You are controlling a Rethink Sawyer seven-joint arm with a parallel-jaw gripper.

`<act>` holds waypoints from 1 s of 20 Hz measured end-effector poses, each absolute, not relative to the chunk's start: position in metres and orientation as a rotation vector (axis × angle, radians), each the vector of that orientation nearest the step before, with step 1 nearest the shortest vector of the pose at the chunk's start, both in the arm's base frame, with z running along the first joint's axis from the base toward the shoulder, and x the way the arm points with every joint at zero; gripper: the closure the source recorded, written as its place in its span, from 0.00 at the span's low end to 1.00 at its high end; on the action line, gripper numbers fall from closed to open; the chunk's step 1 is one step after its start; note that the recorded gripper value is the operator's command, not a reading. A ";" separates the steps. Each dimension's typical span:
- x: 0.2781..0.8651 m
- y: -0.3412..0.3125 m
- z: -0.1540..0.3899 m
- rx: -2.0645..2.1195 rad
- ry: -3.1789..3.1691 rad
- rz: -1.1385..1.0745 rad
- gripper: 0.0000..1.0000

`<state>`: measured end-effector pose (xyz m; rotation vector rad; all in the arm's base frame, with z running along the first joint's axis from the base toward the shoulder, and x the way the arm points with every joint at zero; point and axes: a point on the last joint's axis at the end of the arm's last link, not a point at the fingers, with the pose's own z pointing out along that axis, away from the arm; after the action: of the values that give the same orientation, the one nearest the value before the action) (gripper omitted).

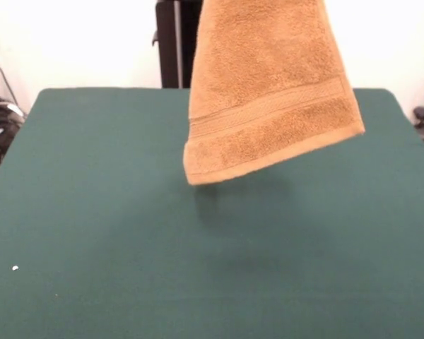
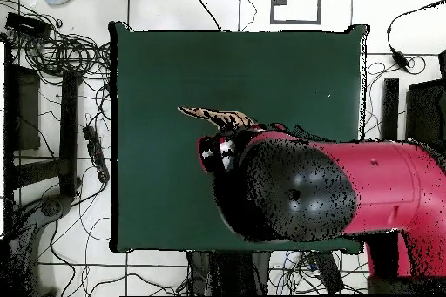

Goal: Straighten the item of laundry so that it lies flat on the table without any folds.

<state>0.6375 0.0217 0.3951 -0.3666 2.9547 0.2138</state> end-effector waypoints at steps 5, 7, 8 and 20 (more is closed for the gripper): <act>0.649 0.000 0.397 -0.420 2.955 0.209 1.00; 0.654 -0.007 0.397 -0.442 2.958 0.213 1.00; 0.655 -0.009 0.398 -0.452 2.958 0.215 1.00; 0.680 -0.059 0.385 -0.560 2.935 0.233 1.00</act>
<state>0.6801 -0.0593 0.3846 -0.5597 2.9351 0.2328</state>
